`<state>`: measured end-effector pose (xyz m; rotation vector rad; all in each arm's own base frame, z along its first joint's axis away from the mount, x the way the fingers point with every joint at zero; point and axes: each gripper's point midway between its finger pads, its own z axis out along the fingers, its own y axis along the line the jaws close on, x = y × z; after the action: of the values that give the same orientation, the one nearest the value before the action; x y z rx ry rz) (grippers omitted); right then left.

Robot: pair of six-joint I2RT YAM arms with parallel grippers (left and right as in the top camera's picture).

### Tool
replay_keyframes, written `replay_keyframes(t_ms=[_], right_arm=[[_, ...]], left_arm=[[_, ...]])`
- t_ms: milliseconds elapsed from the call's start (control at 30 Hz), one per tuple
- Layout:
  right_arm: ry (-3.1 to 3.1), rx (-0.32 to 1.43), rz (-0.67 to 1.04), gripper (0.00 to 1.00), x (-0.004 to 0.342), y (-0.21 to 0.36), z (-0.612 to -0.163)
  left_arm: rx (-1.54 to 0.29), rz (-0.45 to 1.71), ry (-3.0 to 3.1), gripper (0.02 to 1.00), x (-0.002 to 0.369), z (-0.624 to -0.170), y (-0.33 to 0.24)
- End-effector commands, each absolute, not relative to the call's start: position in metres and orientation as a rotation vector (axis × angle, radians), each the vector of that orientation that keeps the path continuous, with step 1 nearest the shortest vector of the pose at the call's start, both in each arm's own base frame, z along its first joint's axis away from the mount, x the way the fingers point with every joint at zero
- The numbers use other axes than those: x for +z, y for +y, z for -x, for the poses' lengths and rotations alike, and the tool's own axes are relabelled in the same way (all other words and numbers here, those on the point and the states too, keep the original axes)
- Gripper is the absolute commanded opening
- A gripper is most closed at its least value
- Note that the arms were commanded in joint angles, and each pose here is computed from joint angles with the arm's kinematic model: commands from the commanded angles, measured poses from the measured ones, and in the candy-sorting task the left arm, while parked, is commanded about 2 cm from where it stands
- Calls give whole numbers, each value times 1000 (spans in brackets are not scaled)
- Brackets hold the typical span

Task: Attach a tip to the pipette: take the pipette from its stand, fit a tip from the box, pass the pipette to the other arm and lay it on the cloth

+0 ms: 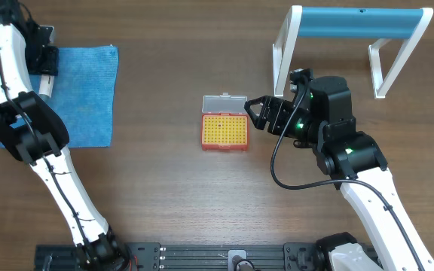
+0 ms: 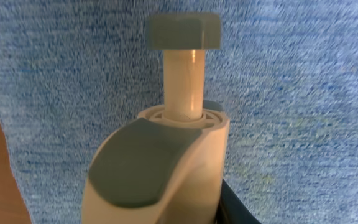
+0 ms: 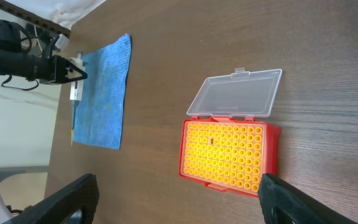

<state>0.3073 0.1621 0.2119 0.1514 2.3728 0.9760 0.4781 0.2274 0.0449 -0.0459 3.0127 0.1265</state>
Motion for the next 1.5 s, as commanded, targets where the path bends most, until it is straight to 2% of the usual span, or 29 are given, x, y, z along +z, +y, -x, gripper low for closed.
replay_keyframes(t_ms=[33, 333, 367, 400, 500, 533, 567, 600, 667, 733, 800, 867, 967, 1033, 1100, 1200, 1267, 1333, 1433, 1467, 1500], right_arm=[[2372, 966, -167, 833, 211, 162, -309], [2372, 966, -167, 833, 211, 162, -309], [2371, 966, -167, 836, 211, 162, -309], [2371, 966, -168, 833, 211, 162, -309], [2372, 968, -171, 836, 211, 162, -309], [2362, 968, -166, 833, 214, 162, -310], [2328, 960, -148, 833, 220, 161, -314], [2278, 857, -173, 833, 226, 148, -322], [2201, 660, -135, 833, 239, 125, -328], [2133, 479, -12, 833, 252, 108, -327], [2017, 257, 74, 833, 281, 82, -319], [1926, 137, 99, 836, 308, 62, -299], [1961, 3, 50, 840, 294, 26, -237], [1951, 5, 48, 840, 280, 18, -210], [1902, 3, 47, 840, 275, 11, -185], [1773, 4, 5, 840, 289, -4, -151], [1731, 16, -3, 847, 288, -8, -133], [1811, 37, -39, 840, 270, -8, -133], [1917, 47, -74, 842, 244, -10, -127], [1927, 44, -73, 842, 242, -10, -126], [1928, 44, -73, 840, 241, -10, -126]], left_arm=[[14, 64, 3017, 25, 23, -486, 211], [8, 58, 3025, 27, 10, -493, 199], [7, 59, 3026, 73, 10, -493, 199], [8, 58, 3026, 899, 10, -493, 199], [-2, 68, 3054, 945, 12, -486, 197], [-11, 75, 3069, 947, 27, -480, 194], [53, 72, 3043, 950, 63, -479, 197], [107, 153, 2940, 950, 108, -487, 202], [43, 143, 2710, 950, 198, -500, 183], [7, 84, 2567, 952, 271, -487, 158], [-28, 124, 2546, 952, 327, -435, 128], [-104, 81, 2424, 952, 375, -415, 102], [-155, 2, 2254, 954, 451, -350, 36], [-238, -127, 2275, 952, 453, -300, -18], [-347, -115, 2384, 952, 424, -252, -50], [-472, -77, 2484, 952, 382, -178, -72], [-501, -32, 2455, 952, 370, -136, -68], [-451, -16, 2381, 954, 361, -102, -54], [-281, 54, 2274, 952, 345, -70, -22], [-242, 74, 2239, 996, 344, -64, -14], [-232, 80, 2212, 996, 345, -59, -11]])
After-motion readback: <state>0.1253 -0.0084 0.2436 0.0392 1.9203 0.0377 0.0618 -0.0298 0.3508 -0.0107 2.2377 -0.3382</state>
